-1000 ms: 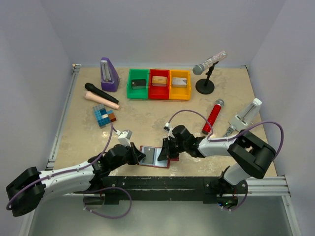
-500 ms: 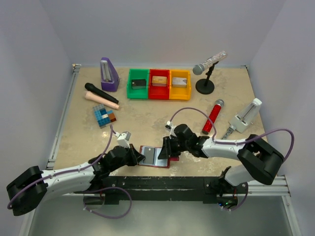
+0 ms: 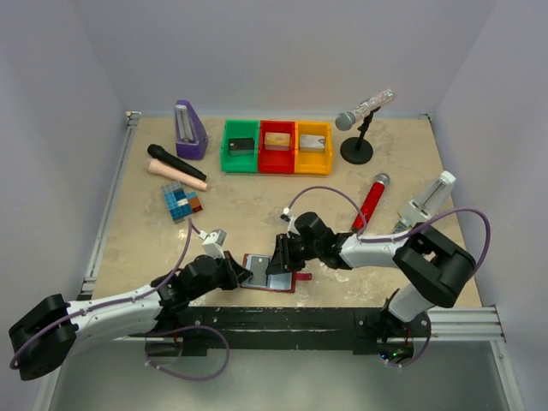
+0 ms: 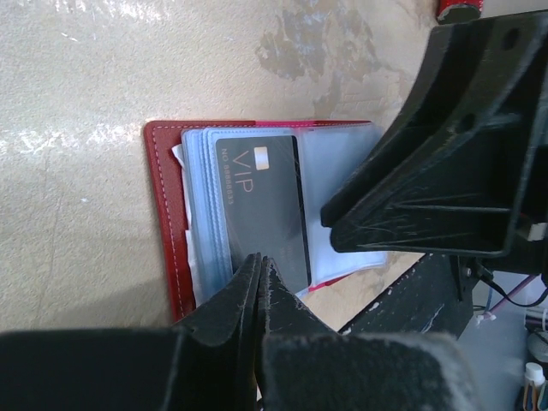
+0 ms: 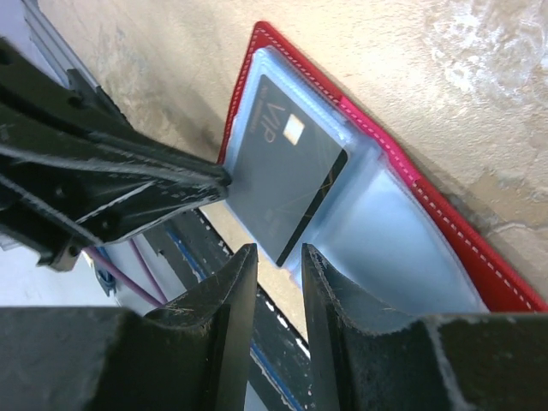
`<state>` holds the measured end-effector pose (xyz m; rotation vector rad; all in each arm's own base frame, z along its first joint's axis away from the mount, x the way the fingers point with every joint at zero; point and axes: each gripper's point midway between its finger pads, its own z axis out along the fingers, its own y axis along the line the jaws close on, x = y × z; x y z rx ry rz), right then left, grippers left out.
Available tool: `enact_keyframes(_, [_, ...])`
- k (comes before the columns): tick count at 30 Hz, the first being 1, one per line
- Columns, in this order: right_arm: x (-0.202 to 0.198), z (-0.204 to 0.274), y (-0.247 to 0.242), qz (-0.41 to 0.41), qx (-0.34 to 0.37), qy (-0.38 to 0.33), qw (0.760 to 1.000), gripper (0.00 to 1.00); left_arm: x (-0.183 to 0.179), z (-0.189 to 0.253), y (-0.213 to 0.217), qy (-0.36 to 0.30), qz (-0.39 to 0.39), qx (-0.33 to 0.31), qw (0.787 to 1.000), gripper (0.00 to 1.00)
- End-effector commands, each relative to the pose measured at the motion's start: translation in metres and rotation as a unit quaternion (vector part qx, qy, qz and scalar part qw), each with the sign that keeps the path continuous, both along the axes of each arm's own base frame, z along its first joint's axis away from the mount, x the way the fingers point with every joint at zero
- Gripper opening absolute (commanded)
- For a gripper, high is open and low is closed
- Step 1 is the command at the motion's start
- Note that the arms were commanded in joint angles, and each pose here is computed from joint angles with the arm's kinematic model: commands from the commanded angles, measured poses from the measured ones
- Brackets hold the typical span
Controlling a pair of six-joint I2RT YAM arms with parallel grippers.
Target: Take the credit cards out of the card holder
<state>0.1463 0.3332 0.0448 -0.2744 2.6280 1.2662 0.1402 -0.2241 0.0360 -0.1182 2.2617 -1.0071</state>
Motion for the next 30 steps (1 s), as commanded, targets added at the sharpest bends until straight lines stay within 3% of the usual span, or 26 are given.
enact_keyframes(1, [0.007, 0.014, 0.017, 0.000, 0.040, 0.000, 0.999, 0.34, 0.000, 0.004, 0.002, -0.004, 0.007, -0.016, 1.000, 0.03])
enact_keyframes(30, [0.006, -0.001, 0.018, -0.015, 0.039, 0.022, 0.999, 0.36, 0.000, -0.016, 0.016, 0.018, 0.027, 0.037, 0.999, 0.00])
